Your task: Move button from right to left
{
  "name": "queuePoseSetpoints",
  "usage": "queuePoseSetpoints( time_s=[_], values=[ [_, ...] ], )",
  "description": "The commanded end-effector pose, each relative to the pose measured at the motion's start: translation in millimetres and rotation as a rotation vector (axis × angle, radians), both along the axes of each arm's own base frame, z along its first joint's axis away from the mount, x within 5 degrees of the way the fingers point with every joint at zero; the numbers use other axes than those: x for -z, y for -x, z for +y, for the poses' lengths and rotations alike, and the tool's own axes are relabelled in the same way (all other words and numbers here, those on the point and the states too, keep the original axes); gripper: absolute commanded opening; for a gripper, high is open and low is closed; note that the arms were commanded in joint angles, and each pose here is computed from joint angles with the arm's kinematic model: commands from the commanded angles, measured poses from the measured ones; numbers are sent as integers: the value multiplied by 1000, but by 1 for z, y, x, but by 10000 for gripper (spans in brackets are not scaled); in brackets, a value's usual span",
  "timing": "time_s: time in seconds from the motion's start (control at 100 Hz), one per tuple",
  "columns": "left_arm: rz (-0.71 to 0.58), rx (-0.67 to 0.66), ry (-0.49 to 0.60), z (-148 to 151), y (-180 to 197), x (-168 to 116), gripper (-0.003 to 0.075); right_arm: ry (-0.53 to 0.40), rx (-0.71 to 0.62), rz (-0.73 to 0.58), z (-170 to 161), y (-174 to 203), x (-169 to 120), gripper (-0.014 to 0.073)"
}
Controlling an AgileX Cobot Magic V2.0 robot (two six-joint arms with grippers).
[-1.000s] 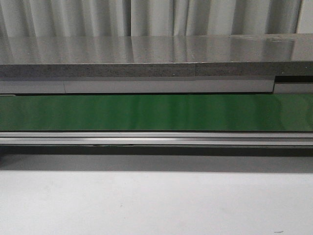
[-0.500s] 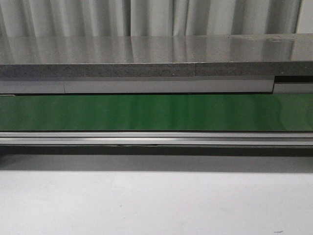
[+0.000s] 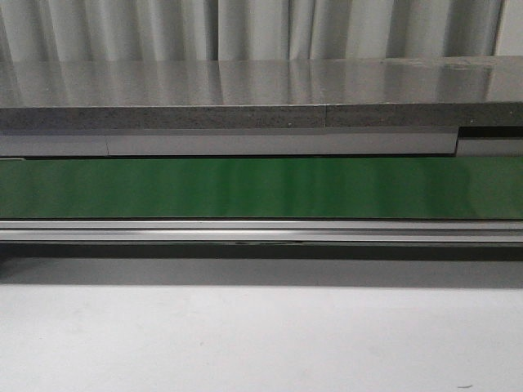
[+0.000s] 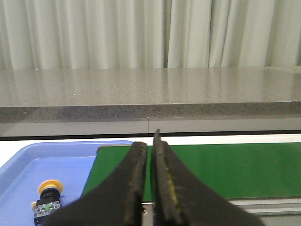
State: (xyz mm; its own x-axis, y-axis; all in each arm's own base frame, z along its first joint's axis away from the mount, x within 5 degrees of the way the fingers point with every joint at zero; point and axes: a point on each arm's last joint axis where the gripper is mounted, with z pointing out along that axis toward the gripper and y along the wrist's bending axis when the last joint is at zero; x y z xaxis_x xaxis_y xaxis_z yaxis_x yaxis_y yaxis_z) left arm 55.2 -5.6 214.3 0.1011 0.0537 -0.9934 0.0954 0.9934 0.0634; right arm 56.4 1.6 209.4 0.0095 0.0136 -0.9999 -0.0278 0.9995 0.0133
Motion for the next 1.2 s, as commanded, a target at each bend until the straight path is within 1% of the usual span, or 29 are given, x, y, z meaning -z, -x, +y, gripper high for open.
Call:
queuePoseSetpoints(
  time_s=[0.0, 0.08, 0.21, 1.19],
  values=[
    [-73, 15, 21, -1, 2, 5, 5, 10, 1, -116, 0, 3, -9, -68],
    [-73, 15, 21, -1, 2, 5, 5, 10, 2, -112, 0, 2, -4, -68],
    [-73, 15, 21, -1, 2, 5, 5, -17, 0, -90, 0, 1, 3, -68],
    [-73, 15, 21, -1, 2, 5, 5, -9, 1, -82, 0, 1, 4, -68]
  ],
)
